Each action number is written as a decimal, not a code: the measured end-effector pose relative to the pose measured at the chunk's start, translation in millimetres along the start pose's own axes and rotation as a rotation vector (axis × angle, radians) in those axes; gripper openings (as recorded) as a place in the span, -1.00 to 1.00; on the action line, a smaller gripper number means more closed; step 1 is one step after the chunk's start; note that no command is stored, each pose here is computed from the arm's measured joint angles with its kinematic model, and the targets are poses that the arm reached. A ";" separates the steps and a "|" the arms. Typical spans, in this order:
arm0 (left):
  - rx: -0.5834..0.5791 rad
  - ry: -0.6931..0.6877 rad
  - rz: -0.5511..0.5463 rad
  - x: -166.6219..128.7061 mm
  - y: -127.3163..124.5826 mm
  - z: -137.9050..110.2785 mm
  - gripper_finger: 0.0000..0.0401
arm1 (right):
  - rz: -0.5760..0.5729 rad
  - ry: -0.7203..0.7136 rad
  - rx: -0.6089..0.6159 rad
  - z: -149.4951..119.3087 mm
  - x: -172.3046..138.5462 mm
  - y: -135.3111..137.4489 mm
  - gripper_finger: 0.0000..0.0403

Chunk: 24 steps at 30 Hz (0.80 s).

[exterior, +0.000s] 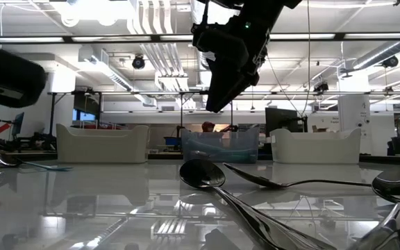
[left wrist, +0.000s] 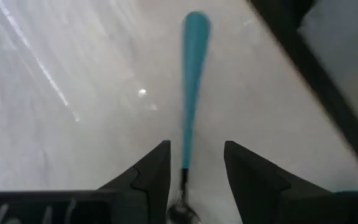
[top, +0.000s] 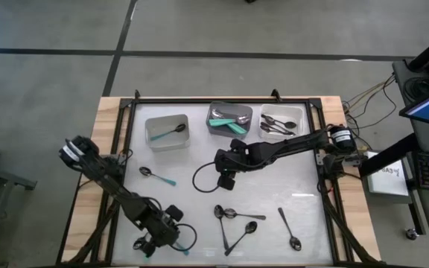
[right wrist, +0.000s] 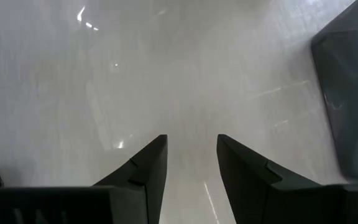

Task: Sort silverware by color (type)
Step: Put the blue spoon into the gray bin

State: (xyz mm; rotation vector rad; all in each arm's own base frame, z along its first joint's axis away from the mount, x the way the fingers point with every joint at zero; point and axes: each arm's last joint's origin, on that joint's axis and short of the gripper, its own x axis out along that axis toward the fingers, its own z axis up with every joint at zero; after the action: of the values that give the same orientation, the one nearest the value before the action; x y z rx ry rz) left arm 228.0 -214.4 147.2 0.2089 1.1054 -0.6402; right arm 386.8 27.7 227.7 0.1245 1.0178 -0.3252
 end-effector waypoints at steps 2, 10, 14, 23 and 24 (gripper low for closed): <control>-0.001 0.018 0.011 5.3 1.0 -1.9 -0.34 | 0.001 0.000 -0.002 -0.2 -0.2 0.7 -0.34; -0.062 0.086 0.046 27.1 4.5 -8.7 -0.40 | 0.003 0.000 -0.005 -0.8 -0.6 2.2 -0.34; -0.122 0.087 0.048 27.5 5.5 -8.9 -0.61 | 0.003 0.000 -0.005 -0.7 -0.6 2.2 -0.34; -0.153 0.108 0.056 25.0 6.1 -11.1 -0.98 | 0.003 0.000 0.003 -0.7 -0.6 2.2 -0.34; -0.148 0.107 0.055 23.3 5.9 -11.1 -0.98 | 0.003 0.000 0.008 -0.8 -0.5 2.2 -0.34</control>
State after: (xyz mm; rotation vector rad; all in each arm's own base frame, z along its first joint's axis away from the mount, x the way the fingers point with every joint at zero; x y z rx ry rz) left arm 229.8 -213.3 120.8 0.1472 1.2407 -0.5006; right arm 386.6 30.0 227.6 0.1334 1.0160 -0.3270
